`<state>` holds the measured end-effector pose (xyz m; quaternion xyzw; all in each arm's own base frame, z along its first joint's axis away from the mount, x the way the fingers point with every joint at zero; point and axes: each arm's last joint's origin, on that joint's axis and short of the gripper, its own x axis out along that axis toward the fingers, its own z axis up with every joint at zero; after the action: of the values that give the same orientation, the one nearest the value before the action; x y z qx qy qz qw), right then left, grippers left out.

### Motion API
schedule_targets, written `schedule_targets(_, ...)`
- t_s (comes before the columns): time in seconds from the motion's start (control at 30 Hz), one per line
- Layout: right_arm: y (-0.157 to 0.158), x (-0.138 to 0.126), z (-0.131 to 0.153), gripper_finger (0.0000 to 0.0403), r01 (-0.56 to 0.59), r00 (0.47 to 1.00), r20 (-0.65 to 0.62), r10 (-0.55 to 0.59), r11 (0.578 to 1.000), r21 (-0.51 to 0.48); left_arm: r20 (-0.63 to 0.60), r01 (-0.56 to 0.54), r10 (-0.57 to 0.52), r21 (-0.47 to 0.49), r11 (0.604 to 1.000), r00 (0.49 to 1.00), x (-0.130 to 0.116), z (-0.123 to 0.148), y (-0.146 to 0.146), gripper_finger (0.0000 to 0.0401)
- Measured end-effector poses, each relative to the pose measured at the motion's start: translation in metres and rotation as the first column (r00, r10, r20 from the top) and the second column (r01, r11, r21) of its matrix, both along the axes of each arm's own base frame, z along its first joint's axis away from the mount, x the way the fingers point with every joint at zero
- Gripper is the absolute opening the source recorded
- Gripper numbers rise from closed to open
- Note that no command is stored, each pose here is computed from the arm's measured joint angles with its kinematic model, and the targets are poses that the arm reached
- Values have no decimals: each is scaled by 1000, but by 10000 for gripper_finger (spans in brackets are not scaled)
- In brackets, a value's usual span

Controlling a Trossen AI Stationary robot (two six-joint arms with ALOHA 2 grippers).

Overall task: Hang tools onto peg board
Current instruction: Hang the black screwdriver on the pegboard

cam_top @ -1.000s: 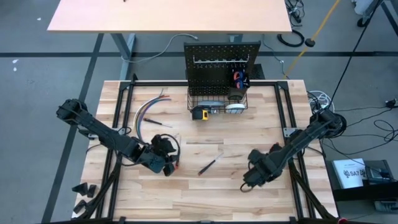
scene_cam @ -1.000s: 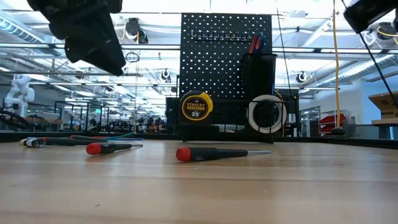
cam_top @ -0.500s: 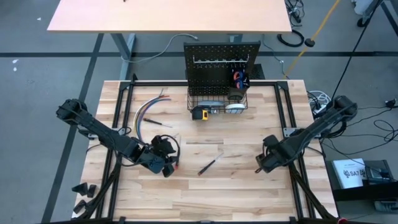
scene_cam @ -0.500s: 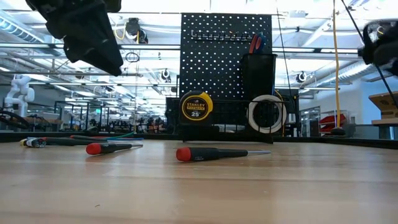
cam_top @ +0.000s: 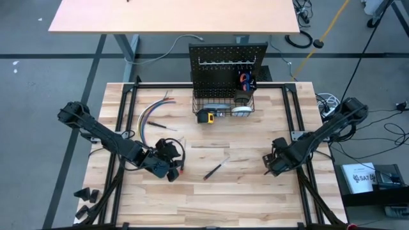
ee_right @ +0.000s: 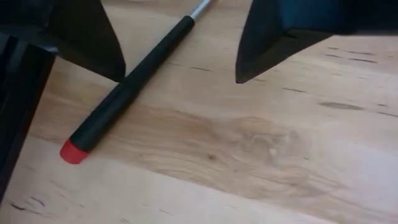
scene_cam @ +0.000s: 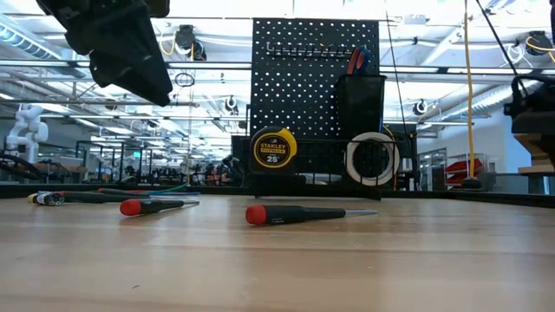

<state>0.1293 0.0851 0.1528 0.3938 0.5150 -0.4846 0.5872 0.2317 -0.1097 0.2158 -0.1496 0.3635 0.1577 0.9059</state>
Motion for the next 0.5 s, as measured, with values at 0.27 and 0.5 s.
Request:
schedule_targets(0.27,11,2,-13,208,24,997,-78,-22,999,29,-5,23,-23,25,999,1000,0,0,0,152)
schedule_targets(0.5,17,13,-27,135,-42,997,-71,42,999,2,-6,22,-22,24,999,1000,0,0,0,152)
